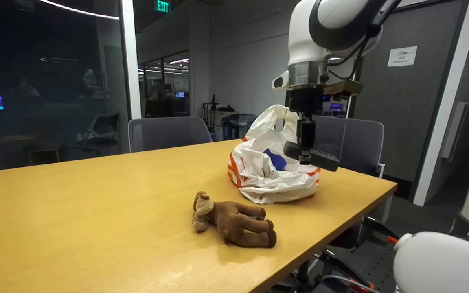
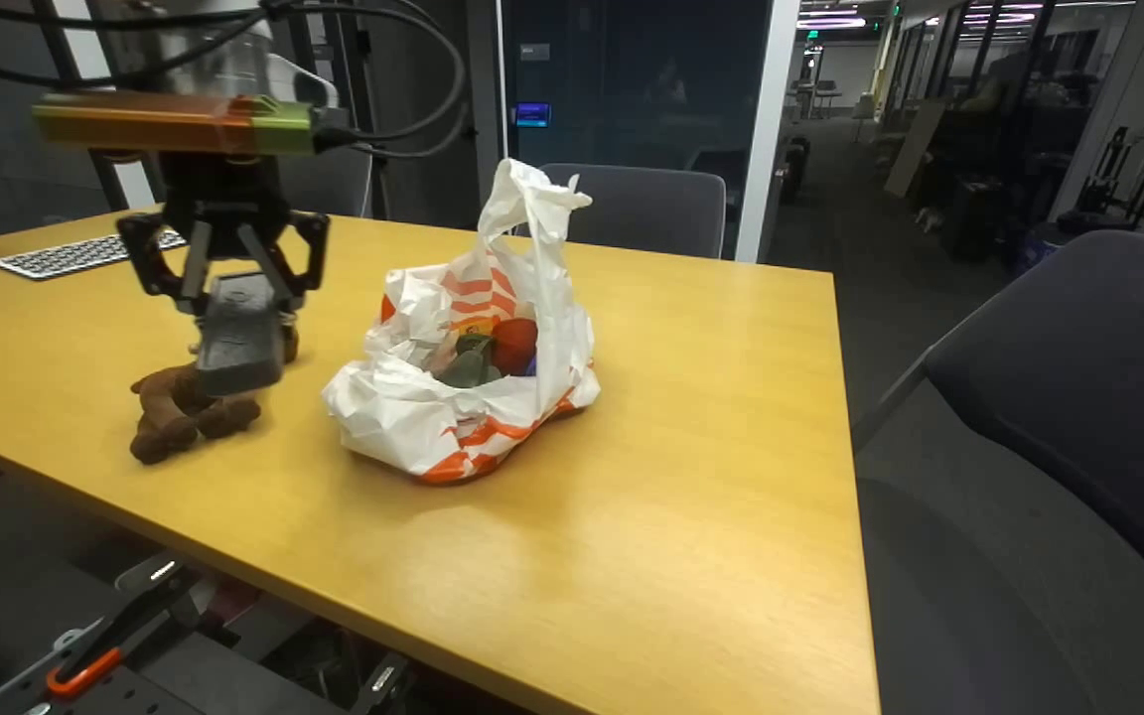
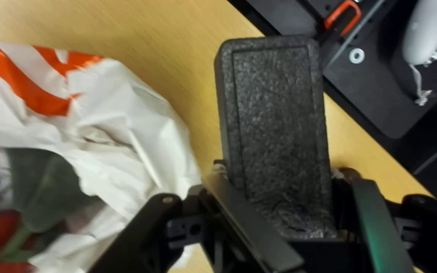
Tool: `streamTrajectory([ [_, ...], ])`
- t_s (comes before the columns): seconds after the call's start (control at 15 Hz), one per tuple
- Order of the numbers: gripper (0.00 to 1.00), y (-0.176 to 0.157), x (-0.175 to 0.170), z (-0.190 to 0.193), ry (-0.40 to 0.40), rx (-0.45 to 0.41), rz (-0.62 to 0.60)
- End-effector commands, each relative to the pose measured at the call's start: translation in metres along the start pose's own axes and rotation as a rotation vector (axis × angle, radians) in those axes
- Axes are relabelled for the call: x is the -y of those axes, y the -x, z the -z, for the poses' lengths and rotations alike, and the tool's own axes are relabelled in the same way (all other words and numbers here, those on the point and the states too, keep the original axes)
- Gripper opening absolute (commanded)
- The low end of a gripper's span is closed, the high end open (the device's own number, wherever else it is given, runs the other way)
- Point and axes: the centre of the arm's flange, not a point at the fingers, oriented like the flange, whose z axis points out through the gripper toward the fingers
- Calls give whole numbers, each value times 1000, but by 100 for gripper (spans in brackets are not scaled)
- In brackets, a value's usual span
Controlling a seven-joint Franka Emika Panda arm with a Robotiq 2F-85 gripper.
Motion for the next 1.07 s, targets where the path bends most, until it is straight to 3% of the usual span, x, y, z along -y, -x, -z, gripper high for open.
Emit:
streamTrajectory([
  [0.0, 33, -25, 82, -4, -35, -59, 122],
  [0.27, 33, -71, 142, -34, -12, -142, 187],
  [0.47, 33, -99, 171, -53, 49, -229, 239],
  [0.67, 33, -121, 185, -71, 214, -320, 326],
  [1.0, 33, -140, 162, -57, 447, -331, 415],
])
